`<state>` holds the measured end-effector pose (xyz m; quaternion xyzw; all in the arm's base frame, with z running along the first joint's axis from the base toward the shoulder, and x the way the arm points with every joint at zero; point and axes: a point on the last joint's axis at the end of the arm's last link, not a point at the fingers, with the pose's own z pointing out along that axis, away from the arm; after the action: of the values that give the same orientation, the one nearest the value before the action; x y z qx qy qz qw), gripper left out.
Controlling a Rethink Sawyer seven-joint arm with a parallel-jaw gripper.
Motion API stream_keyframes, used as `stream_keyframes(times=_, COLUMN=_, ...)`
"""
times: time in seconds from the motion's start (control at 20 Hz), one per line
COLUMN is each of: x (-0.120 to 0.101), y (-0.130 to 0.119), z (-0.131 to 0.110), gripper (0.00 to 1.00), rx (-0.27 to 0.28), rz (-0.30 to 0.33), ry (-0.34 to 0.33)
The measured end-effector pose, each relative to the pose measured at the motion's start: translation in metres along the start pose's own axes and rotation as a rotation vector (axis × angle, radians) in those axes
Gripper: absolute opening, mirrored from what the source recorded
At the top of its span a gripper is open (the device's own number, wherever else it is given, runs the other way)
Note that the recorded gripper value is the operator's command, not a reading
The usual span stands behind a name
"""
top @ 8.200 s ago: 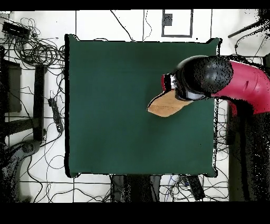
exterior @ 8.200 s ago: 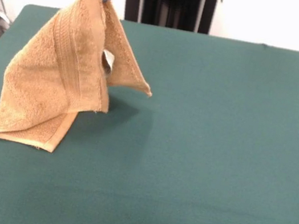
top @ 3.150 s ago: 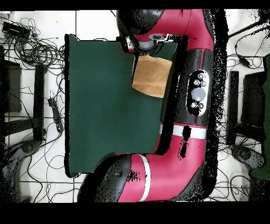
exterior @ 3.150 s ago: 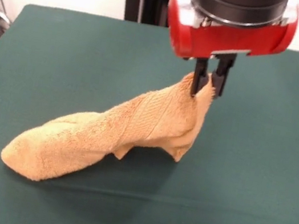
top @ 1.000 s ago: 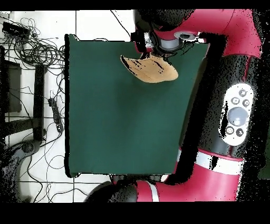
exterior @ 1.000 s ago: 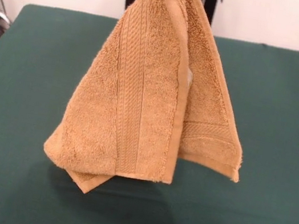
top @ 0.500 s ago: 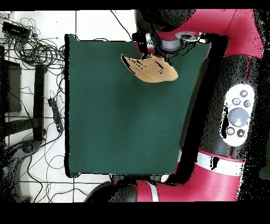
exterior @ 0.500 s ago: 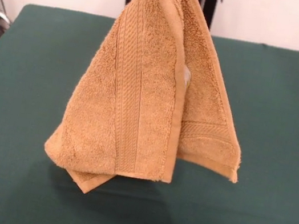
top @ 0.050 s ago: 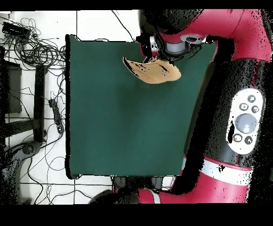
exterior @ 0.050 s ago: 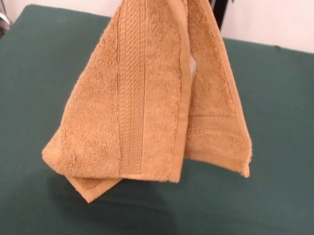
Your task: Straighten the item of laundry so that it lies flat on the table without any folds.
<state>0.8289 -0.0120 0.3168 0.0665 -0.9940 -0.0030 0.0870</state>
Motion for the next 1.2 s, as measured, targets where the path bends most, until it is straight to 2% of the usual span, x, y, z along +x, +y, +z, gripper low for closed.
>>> stream_keyframes(times=0.3, x=0.024, y=-0.012, z=-0.01, gripper=0.0, rx=0.0, rz=0.02, ry=0.054)
stream_keyframes(times=0.5, x=0.049, y=-0.037, z=-0.023, gripper=0.0, rx=-0.002, rz=0.051, ry=0.106)
stream_keyframes(times=0.75, x=0.077, y=-0.067, z=-0.038, gripper=0.0, rx=0.026, rz=0.081, ry=0.188)
stream_keyframes(times=0.9, x=0.088, y=-0.076, z=-0.044, gripper=0.0, rx=0.036, rz=0.099, ry=0.232)
stream_keyframes(times=1.2, x=0.093, y=-0.08, z=-0.044, gripper=0.0, rx=0.046, rz=0.108, ry=0.253)
